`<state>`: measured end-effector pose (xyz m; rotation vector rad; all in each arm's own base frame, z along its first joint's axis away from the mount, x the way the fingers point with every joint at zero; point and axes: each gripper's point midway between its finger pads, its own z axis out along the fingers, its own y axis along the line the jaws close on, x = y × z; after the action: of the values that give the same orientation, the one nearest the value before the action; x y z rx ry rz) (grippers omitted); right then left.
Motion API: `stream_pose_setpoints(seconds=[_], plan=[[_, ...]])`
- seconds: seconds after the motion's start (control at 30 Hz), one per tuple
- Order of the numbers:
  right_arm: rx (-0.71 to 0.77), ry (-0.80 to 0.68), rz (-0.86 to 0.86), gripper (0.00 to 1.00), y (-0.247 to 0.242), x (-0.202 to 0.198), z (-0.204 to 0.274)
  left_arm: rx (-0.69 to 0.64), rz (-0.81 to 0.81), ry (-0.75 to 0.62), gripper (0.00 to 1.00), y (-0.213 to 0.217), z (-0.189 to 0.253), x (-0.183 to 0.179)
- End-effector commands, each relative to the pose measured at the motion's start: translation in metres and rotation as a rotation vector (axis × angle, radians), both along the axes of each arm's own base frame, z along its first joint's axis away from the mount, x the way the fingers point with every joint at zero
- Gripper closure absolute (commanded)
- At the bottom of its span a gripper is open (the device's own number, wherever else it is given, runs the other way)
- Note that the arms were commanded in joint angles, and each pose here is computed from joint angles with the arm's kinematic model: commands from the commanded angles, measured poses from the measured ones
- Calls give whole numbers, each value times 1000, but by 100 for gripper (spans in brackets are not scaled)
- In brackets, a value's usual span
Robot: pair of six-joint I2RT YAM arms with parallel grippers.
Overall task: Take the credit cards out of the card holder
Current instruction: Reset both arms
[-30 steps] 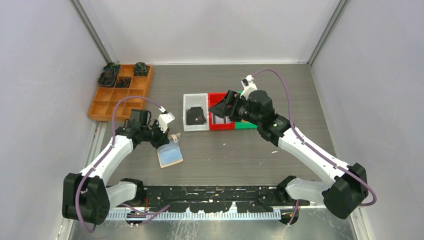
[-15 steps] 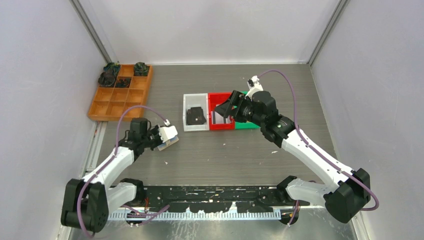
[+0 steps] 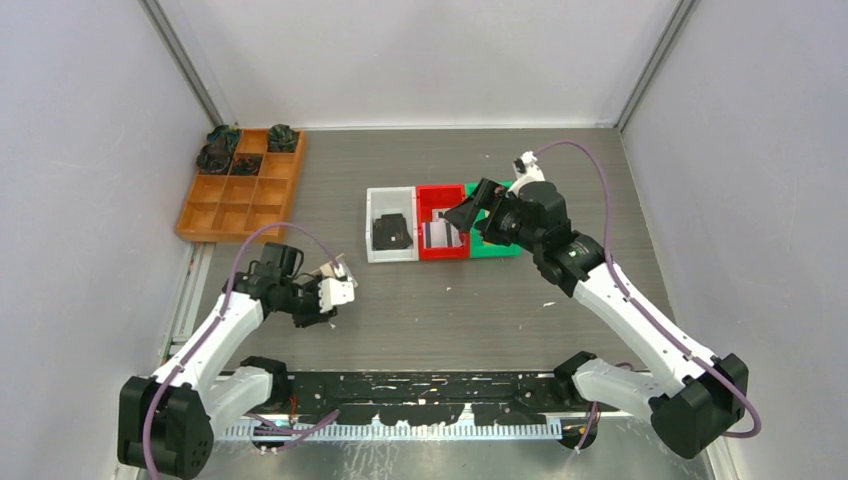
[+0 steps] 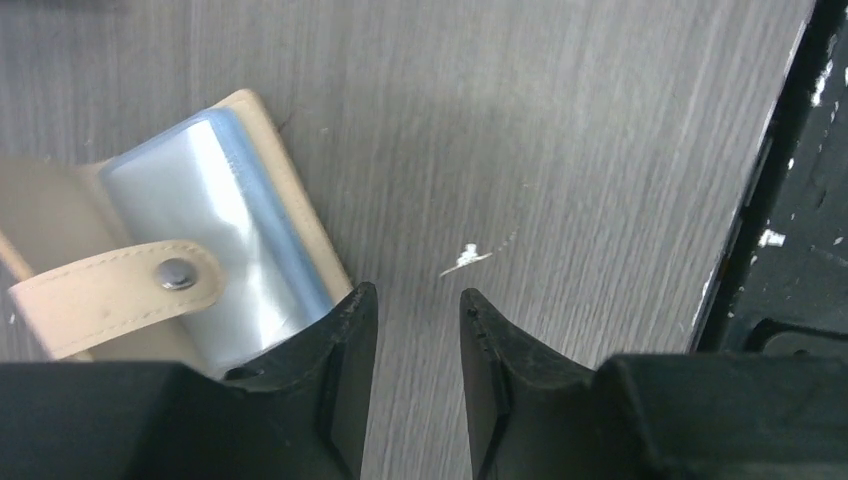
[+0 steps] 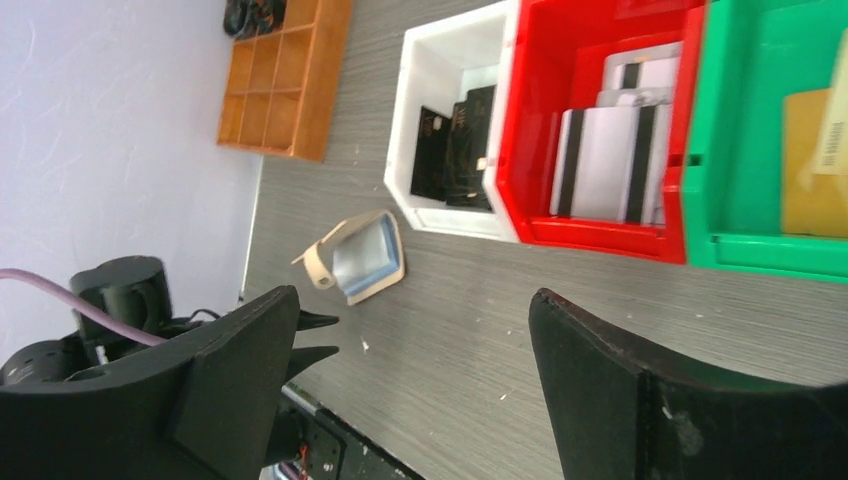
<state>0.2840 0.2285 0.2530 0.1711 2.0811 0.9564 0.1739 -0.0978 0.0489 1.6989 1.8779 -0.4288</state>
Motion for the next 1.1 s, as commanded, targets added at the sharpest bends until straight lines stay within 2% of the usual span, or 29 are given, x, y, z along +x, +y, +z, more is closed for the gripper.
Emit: stream_pose_setpoints(seconds=[0.0, 0.03, 0.23, 0.37, 0.43, 0.57, 0.73, 0.93, 1.07], plan=[[-55, -98, -119, 5, -36, 11, 24, -43, 171, -50, 62, 0, 42, 41], [-118, -111, -193, 1, -54, 17, 20, -77, 234, -31, 59, -1, 52, 48], [-507, -223, -730, 0, -183, 34, 10, -344, 671, 21, 28, 6, 97, 107], [-699, -375, -1001, 0, -243, 26, 4, -460, 917, -17, 19, 32, 95, 142], [-736, -402, -1091, 1, -264, 25, -10, -505, 1011, -59, 17, 47, 88, 158], [-788, -300, -1142, 0, -291, 36, -60, -611, 1145, -179, 16, 70, 80, 186], [-810, -223, -1113, 0, -301, 52, -113, -648, 1189, -243, 16, 79, 58, 199], [-797, -200, -1109, 1, -305, 63, -143, -646, 1257, -308, 16, 96, 43, 213], [-789, -205, -1098, 1, -304, 71, -153, -693, 1234, -398, 15, 98, 36, 215]])
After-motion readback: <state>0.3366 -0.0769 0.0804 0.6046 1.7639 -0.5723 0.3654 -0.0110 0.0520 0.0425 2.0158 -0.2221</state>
